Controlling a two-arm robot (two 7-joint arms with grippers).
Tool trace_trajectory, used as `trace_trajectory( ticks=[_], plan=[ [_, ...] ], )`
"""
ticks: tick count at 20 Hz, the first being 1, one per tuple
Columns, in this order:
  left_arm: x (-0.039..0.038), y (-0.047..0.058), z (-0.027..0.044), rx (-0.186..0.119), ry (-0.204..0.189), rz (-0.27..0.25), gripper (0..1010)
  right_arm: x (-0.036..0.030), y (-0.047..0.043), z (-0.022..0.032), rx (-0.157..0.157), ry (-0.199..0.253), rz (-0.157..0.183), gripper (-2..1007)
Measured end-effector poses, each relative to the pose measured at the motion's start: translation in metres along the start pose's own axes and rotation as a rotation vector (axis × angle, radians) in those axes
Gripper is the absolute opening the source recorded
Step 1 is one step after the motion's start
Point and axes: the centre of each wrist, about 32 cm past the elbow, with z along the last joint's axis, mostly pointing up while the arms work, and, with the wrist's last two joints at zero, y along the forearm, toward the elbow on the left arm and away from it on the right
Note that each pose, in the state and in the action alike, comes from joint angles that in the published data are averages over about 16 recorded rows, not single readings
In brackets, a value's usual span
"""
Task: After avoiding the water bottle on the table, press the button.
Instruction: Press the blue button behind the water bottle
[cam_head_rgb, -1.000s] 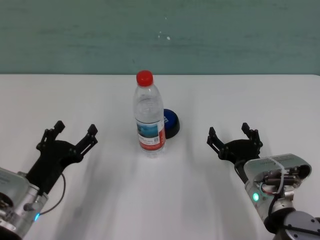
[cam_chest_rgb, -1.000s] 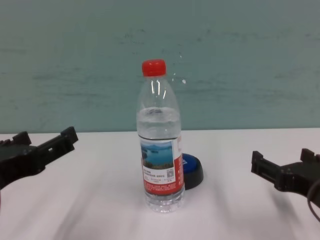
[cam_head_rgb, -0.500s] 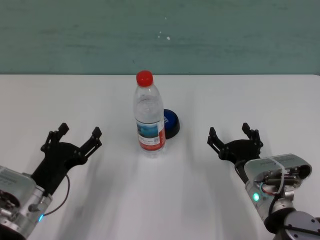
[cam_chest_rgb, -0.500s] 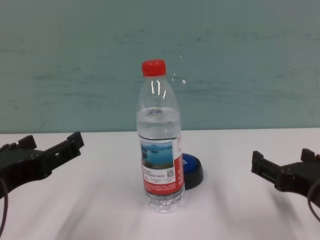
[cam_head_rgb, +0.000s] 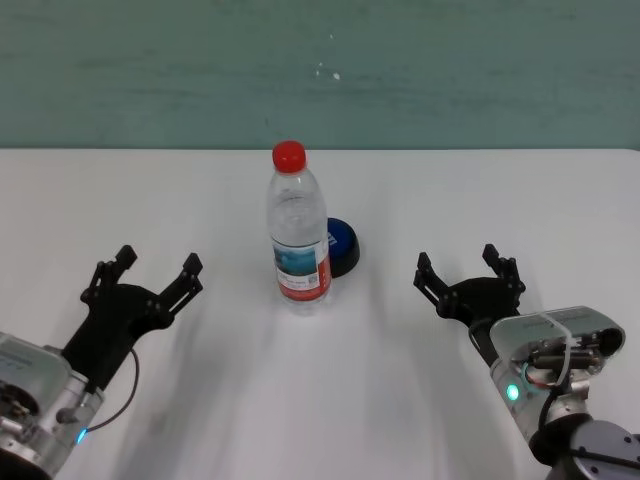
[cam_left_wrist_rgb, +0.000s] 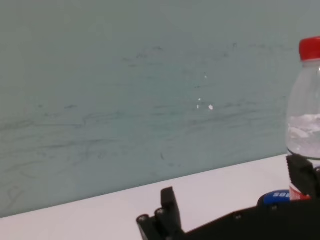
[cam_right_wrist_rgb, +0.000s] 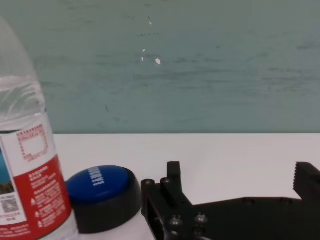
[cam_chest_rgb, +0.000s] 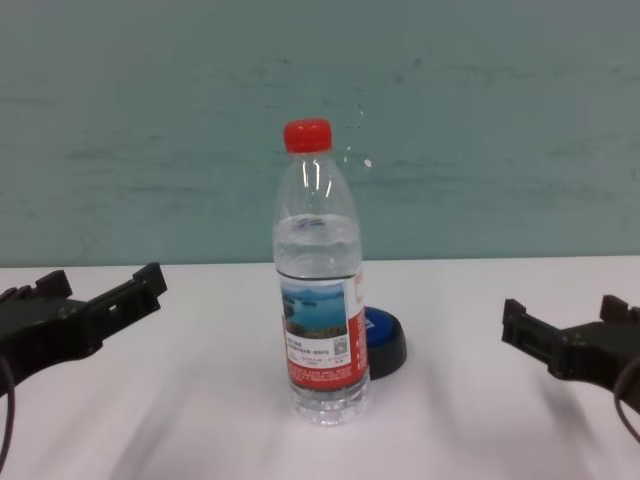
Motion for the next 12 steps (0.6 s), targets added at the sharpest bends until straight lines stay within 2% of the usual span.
trace_trajectory(
  ticks=[5,12],
  plan=[
    [0.0001,0.0,-0.0001,-0.001,0.0,0.0,1010,0.0031,0.0033,0.0029,0.0,0.004,0.012,1004],
    [0.0002,0.0,-0.0001,-0.002,0.001,0.0,1010,0.0111,0.0116,0.0076,-0.003,0.008,0.031,1004]
  ],
)
